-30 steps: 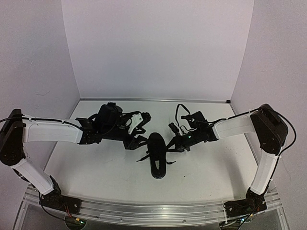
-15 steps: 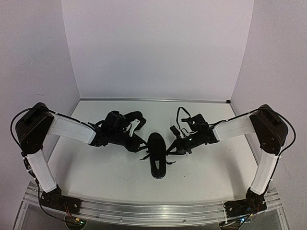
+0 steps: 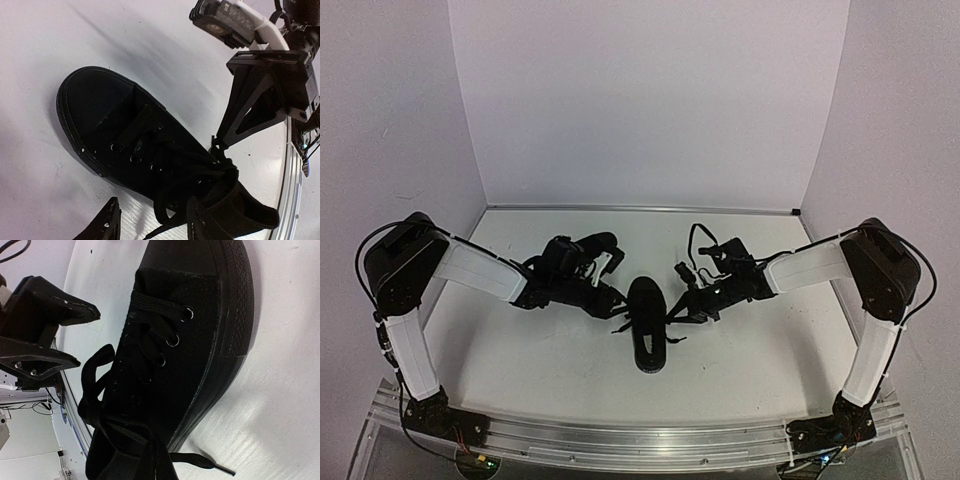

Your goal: Tie the shoes

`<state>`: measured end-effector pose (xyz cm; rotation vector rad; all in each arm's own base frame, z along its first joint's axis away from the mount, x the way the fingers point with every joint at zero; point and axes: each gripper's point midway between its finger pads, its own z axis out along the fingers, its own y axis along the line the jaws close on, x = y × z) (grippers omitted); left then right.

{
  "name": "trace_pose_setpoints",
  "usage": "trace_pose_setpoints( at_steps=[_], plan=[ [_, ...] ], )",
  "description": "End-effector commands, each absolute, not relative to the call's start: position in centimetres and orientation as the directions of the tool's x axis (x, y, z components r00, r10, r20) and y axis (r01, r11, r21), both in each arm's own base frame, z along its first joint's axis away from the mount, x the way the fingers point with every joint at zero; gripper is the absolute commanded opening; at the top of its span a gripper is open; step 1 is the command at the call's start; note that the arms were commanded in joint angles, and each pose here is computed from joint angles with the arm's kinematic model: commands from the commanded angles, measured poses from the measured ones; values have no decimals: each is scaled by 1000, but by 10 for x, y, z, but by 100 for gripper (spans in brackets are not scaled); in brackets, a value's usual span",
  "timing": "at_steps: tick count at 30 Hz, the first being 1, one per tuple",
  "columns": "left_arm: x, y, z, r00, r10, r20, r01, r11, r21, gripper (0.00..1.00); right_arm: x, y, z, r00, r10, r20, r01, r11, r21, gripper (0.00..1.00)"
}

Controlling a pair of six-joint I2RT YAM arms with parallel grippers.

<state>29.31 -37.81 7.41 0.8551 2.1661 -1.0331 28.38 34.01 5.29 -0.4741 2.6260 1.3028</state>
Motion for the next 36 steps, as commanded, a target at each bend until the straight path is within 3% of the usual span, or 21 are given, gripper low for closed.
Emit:
trace_pose_setpoints(
  at_steps=[1, 17, 25, 29, 36],
  plan=[
    [302, -390, 77, -628, 288, -723, 752, 462, -470, 39, 289, 342, 68, -918, -201, -341, -394, 555, 733, 0],
    [288, -400, 67, -641, 319, -698, 761, 380, -526, 38, 290, 344, 69, -918, -204, -341, -395, 554, 733, 0],
    [285, -405, 66, -634, 331, -698, 771, 341, -538, 21, 290, 344, 69, -917, -205, -341, -396, 552, 733, 0],
    [287, -400, 70, -620, 337, -709, 780, 370, -505, 1, 290, 343, 70, -917, -204, -343, -397, 554, 732, 0],
    [297, -380, 83, -583, 343, -737, 785, 471, -402, 0, 291, 334, 72, -918, -186, -350, -391, 574, 719, 0]
  ],
)
